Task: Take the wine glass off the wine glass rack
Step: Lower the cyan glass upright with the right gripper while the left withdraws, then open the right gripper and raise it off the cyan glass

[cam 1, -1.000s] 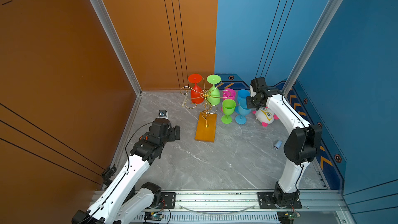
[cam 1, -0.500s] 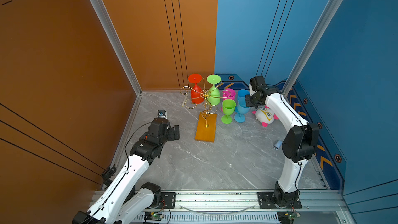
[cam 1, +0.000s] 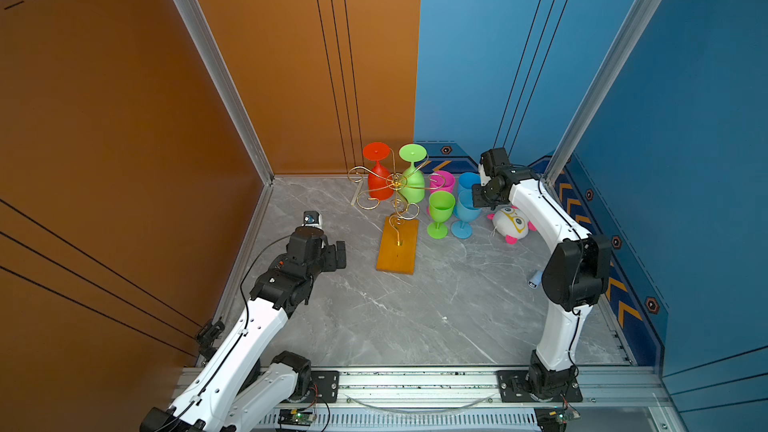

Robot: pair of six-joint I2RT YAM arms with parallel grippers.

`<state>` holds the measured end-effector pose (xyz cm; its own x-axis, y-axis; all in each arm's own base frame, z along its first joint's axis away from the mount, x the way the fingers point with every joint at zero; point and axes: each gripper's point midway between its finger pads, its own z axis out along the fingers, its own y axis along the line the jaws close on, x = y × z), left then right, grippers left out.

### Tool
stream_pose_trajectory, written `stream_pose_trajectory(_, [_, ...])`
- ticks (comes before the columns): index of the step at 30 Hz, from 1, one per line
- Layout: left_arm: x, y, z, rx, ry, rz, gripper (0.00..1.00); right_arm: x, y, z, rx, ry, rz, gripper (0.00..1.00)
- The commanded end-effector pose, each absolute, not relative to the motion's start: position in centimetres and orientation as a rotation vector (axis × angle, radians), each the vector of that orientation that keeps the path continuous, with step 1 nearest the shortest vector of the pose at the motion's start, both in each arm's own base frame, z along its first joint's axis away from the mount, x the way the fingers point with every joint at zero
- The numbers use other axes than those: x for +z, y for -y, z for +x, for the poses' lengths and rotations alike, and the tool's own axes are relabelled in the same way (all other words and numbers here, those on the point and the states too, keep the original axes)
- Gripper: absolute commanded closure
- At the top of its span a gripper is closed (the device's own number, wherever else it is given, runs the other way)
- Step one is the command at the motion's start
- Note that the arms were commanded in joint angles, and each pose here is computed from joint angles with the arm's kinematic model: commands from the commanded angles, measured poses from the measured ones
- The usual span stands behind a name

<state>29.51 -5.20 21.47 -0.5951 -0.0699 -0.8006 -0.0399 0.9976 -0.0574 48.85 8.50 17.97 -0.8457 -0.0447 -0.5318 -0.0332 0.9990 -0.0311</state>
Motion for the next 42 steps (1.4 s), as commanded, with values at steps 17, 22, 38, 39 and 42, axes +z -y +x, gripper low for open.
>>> stream_pose_trajectory(17, [23.2,5.0,29.7,-0.087,-2.16,-0.111,0.0,16.9,-8.1,48.4,-0.036,-2.626,-0.029,0.91])
stream_pose_trajectory(22, [23.2,5.1,29.7,-0.091,-2.161,-0.11,0.0,16.8,-8.1,48.3,-0.037,-2.631,-0.029,0.9])
stream_pose_trajectory(38, [23.2,5.1,29.8,-0.098,-2.161,-0.116,0.01,19.8,-7.9,47.6,-0.041,-2.58,-0.031,0.64])
stream_pose_trajectory(39, [23.2,5.0,29.8,-0.098,-2.162,-0.116,0.0,20.3,-7.7,47.6,-0.045,-2.569,-0.029,0.61])
stream_pose_trajectory(42, [23.1,5.1,29.8,-0.103,-2.161,-0.117,0.0,22.0,-7.7,47.2,-0.046,-2.533,-0.034,0.47])
